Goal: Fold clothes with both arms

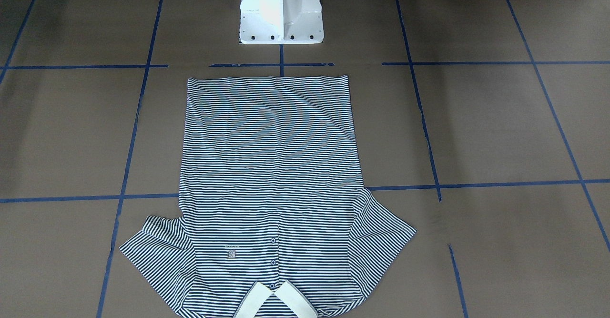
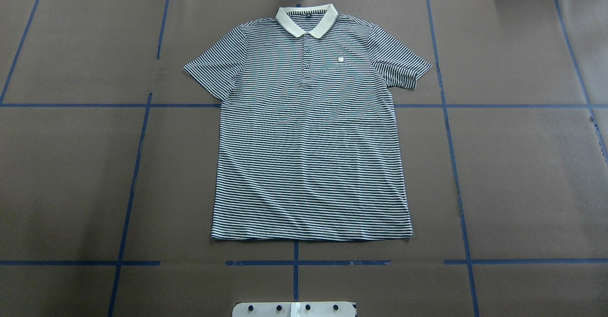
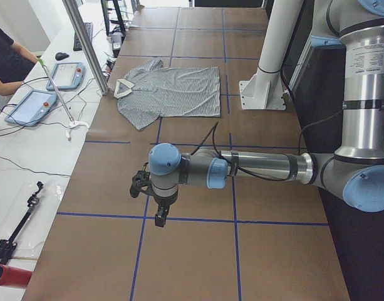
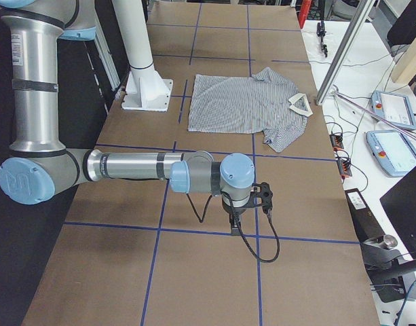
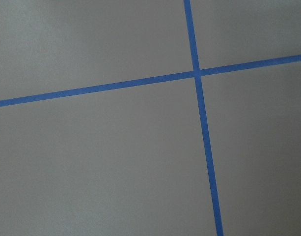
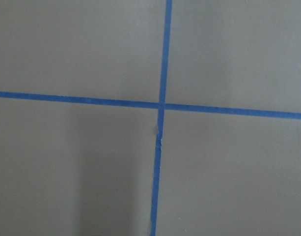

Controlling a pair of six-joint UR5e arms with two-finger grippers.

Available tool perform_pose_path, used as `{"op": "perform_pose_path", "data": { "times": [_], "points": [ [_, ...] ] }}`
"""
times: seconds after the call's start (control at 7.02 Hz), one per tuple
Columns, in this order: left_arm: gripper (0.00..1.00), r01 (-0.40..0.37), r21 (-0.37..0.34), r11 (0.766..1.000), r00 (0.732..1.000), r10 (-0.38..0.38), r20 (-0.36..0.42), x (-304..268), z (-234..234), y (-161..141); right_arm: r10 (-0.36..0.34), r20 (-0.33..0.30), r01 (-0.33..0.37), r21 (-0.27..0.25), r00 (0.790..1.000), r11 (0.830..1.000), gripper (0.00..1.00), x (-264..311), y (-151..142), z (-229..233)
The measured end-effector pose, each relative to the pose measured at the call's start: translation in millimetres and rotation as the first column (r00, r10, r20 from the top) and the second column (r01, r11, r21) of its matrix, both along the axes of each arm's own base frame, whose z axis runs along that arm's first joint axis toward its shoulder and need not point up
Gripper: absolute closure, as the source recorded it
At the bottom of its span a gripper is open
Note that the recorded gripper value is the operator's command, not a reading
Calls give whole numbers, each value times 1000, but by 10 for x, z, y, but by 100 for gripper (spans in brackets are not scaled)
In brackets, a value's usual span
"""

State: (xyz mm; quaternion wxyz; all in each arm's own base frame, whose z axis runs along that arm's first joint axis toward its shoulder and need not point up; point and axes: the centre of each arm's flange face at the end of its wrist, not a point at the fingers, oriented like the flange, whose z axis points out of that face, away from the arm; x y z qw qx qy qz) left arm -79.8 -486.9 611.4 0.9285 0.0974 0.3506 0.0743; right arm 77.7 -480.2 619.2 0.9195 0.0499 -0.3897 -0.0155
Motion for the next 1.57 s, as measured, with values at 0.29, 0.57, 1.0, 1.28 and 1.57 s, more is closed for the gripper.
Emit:
{"op": "perform_pose_path", "data": {
  "times": [0.29,0.57,1.0,1.28,1.57],
  "points": [
    [0,-12,108,994,999,16,-30,47,-397,-331,2,23,-3,45,1000,999,0,-401,-411,-473],
    [0,-42,227,973,991,70,-117,233,-603,-442,-36,69,31,84,997,996,0,-1250,-729,-870],
    [0,1,235,972,983,42,-180,554,-906,-914,-16,122,9,51,992,999,0,-2561,-1615,-1597],
    [0,11,232,973,978,38,-206,812,-1006,-1024,3,97,-7,38,995,999,0,-3362,-1953,-1859],
    [0,24,228,973,976,26,-216,857,-1077,-1069,0,52,-4,70,999,998,0,-3887,-2107,-1850]
  ]
}}
